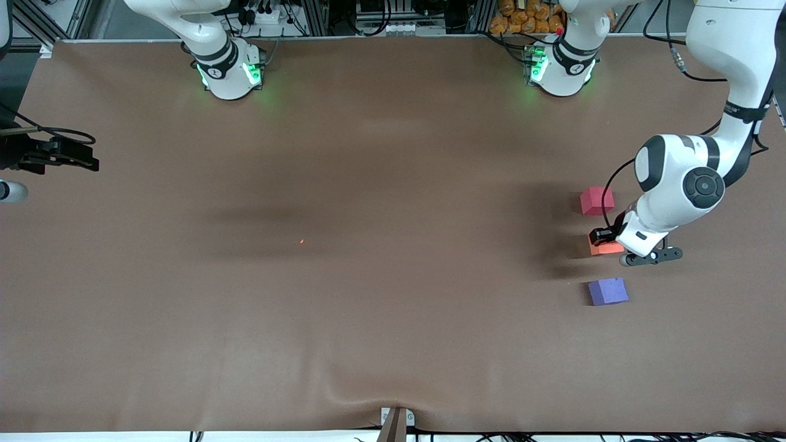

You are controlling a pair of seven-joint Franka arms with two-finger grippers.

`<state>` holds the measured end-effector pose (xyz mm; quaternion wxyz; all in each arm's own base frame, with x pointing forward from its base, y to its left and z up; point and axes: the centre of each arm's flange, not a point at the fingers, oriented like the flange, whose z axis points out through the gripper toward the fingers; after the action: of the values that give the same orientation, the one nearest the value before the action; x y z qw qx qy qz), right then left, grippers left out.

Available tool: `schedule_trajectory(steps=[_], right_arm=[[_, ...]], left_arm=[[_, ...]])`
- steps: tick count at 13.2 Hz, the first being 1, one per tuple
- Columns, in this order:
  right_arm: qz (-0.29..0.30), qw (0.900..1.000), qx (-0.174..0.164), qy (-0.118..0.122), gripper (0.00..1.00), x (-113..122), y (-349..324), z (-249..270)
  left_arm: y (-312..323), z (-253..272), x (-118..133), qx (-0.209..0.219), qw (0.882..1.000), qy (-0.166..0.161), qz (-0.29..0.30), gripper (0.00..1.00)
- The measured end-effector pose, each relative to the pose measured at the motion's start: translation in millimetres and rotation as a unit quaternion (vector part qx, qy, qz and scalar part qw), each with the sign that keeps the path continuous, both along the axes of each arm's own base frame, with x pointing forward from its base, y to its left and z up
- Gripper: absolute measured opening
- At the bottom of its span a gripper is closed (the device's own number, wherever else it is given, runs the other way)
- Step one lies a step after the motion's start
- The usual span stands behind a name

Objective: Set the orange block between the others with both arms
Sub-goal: 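Lower the orange cube onto the table and open the left gripper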

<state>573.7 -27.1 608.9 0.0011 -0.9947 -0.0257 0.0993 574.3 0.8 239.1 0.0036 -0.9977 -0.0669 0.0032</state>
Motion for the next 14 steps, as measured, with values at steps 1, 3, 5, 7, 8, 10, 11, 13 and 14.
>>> schedule_trajectory(steps=[1,3,5,7,8,10,11,13,14], right_arm=[[0.0,1.0,0.0,0.0,1.0,0,0,0],[0.0,1.0,0.0,0.0,1.0,0,0,0],[0.0,1.0,0.0,0.0,1.0,0,0,0],[0.0,1.0,0.0,0.0,1.0,0,0,0],[0.0,1.0,0.0,0.0,1.0,0,0,0],[0.0,1.0,-0.001,0.0,1.0,0,0,0],[0.0,1.0,-0.001,0.0,1.0,0,0,0],[0.0,1.0,-0.001,0.0,1.0,0,-1,0],[0.0,1.0,-0.001,0.0,1.0,0,-1,0]], left_arm=[[2,-7,1,-0.003,1.0,-0.003,0.002,0.54],[6,-20,2,-0.007,1.0,-0.006,0.007,0.54],[8,-28,3,-0.01,1.0,-0.007,0.009,0.54],[8,-27,4,-0.011,1.0,-0.008,0.009,0.58],[7,-27,4,-0.011,1.0,-0.01,0.008,0.64],[4,-18,10,-0.011,1.0,-0.021,0.006,0.89],[2,-8,15,-0.011,0.999,-0.029,0.003,0.99],[-13,29,25,-0.007,0.999,-0.031,-0.009,1.0],[-22,55,30,-0.003,1.0,-0.021,-0.017,1.0]])
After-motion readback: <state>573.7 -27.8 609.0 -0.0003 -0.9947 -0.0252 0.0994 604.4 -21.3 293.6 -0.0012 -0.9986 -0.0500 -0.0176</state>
